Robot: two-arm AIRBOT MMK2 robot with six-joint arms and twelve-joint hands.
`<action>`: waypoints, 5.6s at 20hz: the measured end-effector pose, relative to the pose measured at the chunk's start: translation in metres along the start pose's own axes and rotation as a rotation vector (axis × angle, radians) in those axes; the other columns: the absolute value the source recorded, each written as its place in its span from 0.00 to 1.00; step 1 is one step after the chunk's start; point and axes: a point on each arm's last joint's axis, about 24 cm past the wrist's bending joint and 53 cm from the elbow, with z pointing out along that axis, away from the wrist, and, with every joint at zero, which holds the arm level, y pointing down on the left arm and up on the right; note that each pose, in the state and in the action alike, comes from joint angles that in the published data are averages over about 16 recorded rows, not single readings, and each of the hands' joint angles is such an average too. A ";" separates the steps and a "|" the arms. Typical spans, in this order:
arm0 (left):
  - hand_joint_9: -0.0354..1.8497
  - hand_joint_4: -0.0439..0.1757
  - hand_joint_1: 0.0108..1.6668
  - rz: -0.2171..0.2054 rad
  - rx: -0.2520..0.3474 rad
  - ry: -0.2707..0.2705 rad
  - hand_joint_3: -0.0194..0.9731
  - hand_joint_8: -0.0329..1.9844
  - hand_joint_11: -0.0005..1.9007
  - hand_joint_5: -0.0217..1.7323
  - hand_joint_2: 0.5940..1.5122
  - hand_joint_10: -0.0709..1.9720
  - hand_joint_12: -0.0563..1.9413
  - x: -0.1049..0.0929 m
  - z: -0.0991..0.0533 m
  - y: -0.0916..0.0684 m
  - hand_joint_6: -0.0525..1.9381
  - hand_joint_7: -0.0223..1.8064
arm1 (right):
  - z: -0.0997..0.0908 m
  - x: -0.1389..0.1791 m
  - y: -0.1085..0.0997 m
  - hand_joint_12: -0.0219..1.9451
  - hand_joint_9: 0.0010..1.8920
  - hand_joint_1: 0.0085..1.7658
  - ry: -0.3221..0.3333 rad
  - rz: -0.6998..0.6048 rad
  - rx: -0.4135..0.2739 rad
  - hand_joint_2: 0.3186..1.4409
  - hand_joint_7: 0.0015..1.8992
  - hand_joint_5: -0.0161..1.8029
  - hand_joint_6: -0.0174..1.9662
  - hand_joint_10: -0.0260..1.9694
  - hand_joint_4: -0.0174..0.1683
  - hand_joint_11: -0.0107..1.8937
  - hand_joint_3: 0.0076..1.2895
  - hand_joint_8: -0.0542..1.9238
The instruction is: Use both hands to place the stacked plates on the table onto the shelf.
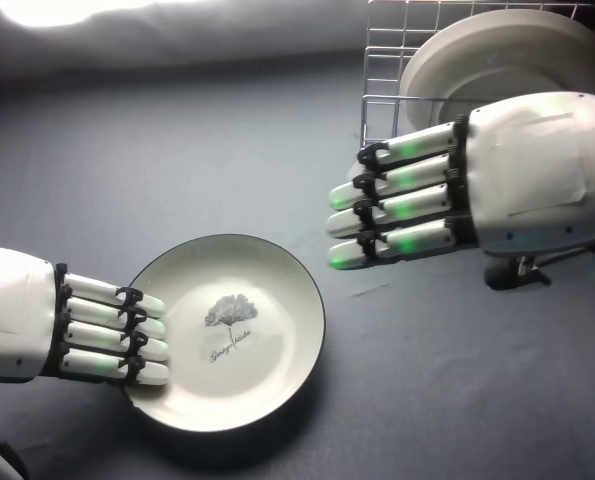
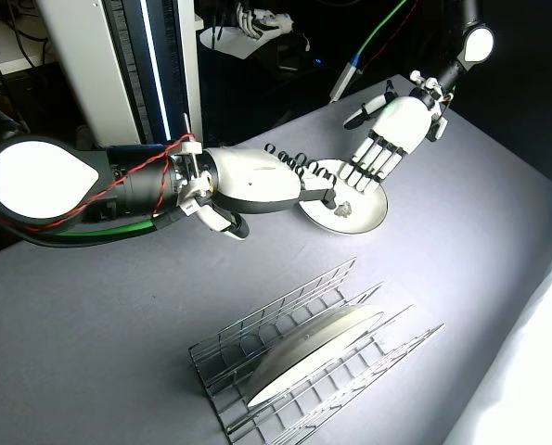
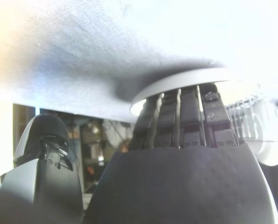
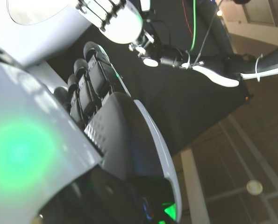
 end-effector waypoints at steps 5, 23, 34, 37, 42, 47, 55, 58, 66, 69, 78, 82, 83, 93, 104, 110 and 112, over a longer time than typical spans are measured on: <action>0.06 0.16 0.01 -0.012 0.001 -0.007 0.04 0.01 0.01 0.05 0.55 0.03 0.09 0.003 0.002 -0.002 0.01 0.05 | 0.007 0.006 0.005 0.42 0.09 0.67 0.011 0.004 -0.012 0.56 0.09 0.10 0.02 0.02 0.11 0.01 0.00 0.03; 0.05 0.20 0.01 0.135 0.038 -0.018 0.04 0.02 0.01 0.05 0.56 0.04 0.07 -0.030 -0.007 -0.020 0.03 0.06 | 0.018 0.008 0.022 0.49 0.11 0.66 0.012 0.016 -0.044 0.57 0.09 0.11 0.02 0.02 0.11 0.01 0.00 0.04; 0.05 0.20 0.01 0.163 -0.009 0.010 0.04 0.02 0.01 0.05 0.56 0.04 0.04 -0.032 -0.021 0.001 0.02 0.06 | 0.017 0.008 0.022 0.40 0.08 0.60 0.012 0.015 -0.044 0.59 0.06 0.08 0.02 0.02 0.11 0.01 0.00 0.03; 0.05 0.19 0.01 0.153 -0.023 0.014 0.04 0.02 0.01 0.05 0.56 0.04 0.04 -0.030 -0.022 0.008 0.02 0.06 | 0.017 0.008 0.022 0.41 0.08 0.61 0.012 0.014 -0.044 0.59 0.07 0.08 0.02 0.02 0.11 0.01 0.00 0.03; 0.05 0.18 0.01 0.128 -0.035 0.023 0.04 0.02 0.01 0.05 0.56 0.04 0.05 -0.022 -0.022 0.015 0.02 0.06 | 0.017 0.007 0.023 0.39 0.07 0.61 0.011 0.013 -0.044 0.59 0.06 0.08 0.02 0.02 0.11 0.01 0.00 0.03; 0.05 0.17 0.01 0.103 -0.039 0.037 0.04 0.01 0.01 0.05 0.55 0.04 0.06 -0.009 -0.021 0.017 0.01 0.06 | 0.017 0.007 0.022 0.38 0.07 0.62 0.011 0.012 -0.043 0.59 0.05 0.07 0.02 0.02 0.11 0.01 0.00 0.03; 0.06 0.15 0.01 0.076 -0.036 0.052 0.04 0.01 0.01 0.04 0.55 0.04 0.10 0.008 -0.016 0.015 0.01 0.05 | 0.023 0.010 0.022 0.40 0.06 0.64 0.017 0.016 -0.036 0.60 0.05 0.06 0.02 0.02 0.11 0.01 0.00 0.03; 0.06 0.15 0.01 0.074 -0.034 0.051 0.04 0.01 0.01 0.04 0.55 0.04 0.11 0.009 -0.013 0.013 0.01 0.05 | 0.032 0.013 0.022 0.45 0.07 0.65 0.020 0.021 -0.038 0.58 0.05 0.06 0.02 0.02 0.11 0.01 0.00 0.03; 0.06 0.15 0.01 0.068 -0.028 0.042 0.04 0.01 0.01 0.04 0.54 0.04 0.13 0.007 -0.005 0.005 0.01 0.05 | 0.063 0.024 0.019 0.53 0.10 0.67 0.033 0.036 -0.038 0.54 0.08 0.09 0.02 0.02 0.11 0.01 0.00 0.04; 0.05 0.15 0.01 0.067 -0.027 0.039 0.04 0.01 0.01 0.04 0.55 0.04 0.12 0.006 -0.002 0.003 0.01 0.04 | 0.077 0.028 0.018 0.55 0.11 0.68 0.036 0.039 -0.041 0.53 0.09 0.09 0.02 0.02 0.11 0.01 0.00 0.04; 0.05 0.15 0.01 0.065 -0.019 0.030 0.04 0.01 0.01 0.04 0.55 0.04 0.11 0.004 0.005 -0.004 0.01 0.04 | 0.106 0.038 0.019 0.57 0.12 0.69 0.041 0.041 -0.054 0.55 0.09 0.10 0.02 0.02 0.11 0.01 0.00 0.04; 0.05 0.15 0.01 0.065 -0.016 0.028 0.04 0.01 0.01 0.04 0.55 0.04 0.10 0.003 0.006 -0.005 0.01 0.04 | 0.115 0.045 0.018 0.58 0.12 0.69 0.047 0.039 -0.055 0.56 0.10 0.10 0.02 0.02 0.11 0.01 0.00 0.04; 0.05 0.15 0.01 0.065 -0.015 0.027 0.04 0.01 0.01 0.04 0.55 0.04 0.10 0.003 0.007 -0.005 0.01 0.04 | 0.117 0.046 0.017 0.58 0.12 0.69 0.048 0.039 -0.054 0.56 0.10 0.10 0.02 0.02 0.11 0.01 0.00 0.03; 0.05 0.15 0.01 0.064 -0.012 0.025 0.04 0.01 0.01 0.04 0.54 0.04 0.11 0.002 0.008 -0.007 0.01 0.04 | 0.128 0.053 0.005 0.60 0.19 0.69 0.043 0.044 -0.034 0.59 0.18 0.19 0.02 0.02 0.11 0.04 0.00 0.03; 0.06 0.15 0.01 0.069 -0.009 0.012 0.04 0.01 0.01 0.04 0.54 0.03 0.12 -0.005 0.007 -0.008 0.01 0.05 | 0.140 0.034 0.009 0.59 0.42 0.75 -0.019 0.070 -0.059 0.58 0.42 0.42 0.14 0.15 0.10 0.29 0.00 0.11; 0.07 0.17 0.01 0.091 0.006 -0.044 0.04 0.01 0.01 0.05 0.55 0.04 0.12 -0.033 0.001 -0.016 0.02 0.06 | 0.138 0.027 0.010 0.53 0.50 0.77 -0.043 0.087 -0.063 0.57 0.49 0.48 0.26 0.33 0.08 0.43 0.00 0.21; 0.07 0.18 0.01 0.100 0.009 -0.070 0.04 0.01 0.01 0.06 0.55 0.04 0.12 -0.046 -0.004 -0.019 0.02 0.06 | 0.136 0.025 0.009 0.52 0.51 0.78 -0.047 0.093 -0.061 0.57 0.50 0.48 0.30 0.39 0.08 0.46 0.00 0.25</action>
